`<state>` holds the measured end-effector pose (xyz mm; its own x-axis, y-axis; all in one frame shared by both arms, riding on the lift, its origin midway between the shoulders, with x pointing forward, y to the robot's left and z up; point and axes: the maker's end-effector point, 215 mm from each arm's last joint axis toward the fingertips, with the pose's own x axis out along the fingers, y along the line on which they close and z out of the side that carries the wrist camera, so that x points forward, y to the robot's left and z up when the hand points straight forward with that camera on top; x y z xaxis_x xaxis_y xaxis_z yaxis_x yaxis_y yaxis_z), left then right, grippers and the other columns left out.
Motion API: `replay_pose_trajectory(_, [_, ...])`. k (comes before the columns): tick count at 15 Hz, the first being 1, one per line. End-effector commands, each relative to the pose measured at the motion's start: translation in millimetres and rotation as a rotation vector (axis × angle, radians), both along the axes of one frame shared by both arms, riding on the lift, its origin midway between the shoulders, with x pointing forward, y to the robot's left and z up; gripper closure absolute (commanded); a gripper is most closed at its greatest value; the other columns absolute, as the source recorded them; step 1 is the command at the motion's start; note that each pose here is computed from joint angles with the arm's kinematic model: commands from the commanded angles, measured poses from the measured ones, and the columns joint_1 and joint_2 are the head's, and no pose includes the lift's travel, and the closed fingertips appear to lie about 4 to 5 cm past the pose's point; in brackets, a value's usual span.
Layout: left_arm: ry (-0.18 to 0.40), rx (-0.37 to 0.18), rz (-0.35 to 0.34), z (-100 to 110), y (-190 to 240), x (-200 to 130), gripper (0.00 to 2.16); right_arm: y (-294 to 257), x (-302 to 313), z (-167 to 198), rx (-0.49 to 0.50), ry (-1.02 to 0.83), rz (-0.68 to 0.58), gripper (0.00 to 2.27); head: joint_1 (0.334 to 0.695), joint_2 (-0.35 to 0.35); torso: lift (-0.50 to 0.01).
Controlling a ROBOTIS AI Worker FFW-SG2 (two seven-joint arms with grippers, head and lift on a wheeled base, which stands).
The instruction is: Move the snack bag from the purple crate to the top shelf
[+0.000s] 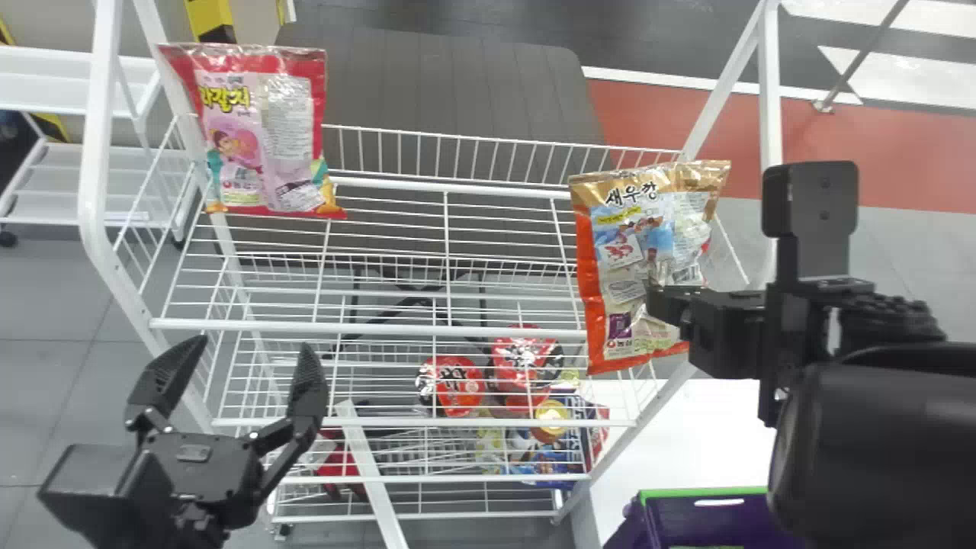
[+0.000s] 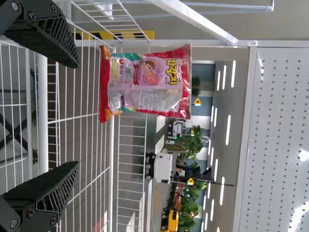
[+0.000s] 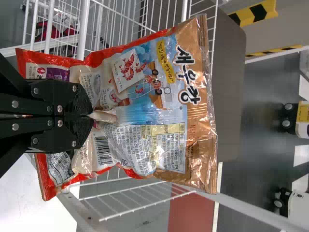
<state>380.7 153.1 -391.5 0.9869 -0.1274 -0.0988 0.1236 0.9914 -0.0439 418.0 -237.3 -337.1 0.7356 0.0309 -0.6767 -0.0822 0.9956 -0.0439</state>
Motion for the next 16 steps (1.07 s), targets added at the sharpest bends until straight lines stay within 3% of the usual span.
replay_pose_trajectory(1, [0.004,0.000,0.000,-3,0,1,0.10,24,7,-15,-0.027,0.034,0.037,2.13,0.695,-0.128,0.000])
replay_pose_trajectory(4, [0.009,0.003,-0.003,-6,-1,3,0.10,51,24,-26,-0.089,0.017,0.079,2.13,0.695,-0.092,0.000])
replay_pose_trajectory(9, [0.020,0.004,-0.021,-12,-11,4,0.10,92,86,29,-0.105,-0.215,0.158,2.13,0.695,-0.030,0.000])
replay_pose_trajectory(13, [0.027,0.010,-0.025,-16,-12,5,0.10,137,115,44,-0.011,-0.344,0.249,2.13,0.695,0.002,0.000])
replay_pose_trajectory(16, [0.044,0.019,-0.027,-21,-12,5,0.10,167,130,48,0.123,-0.440,0.298,2.13,0.695,0.049,0.000])
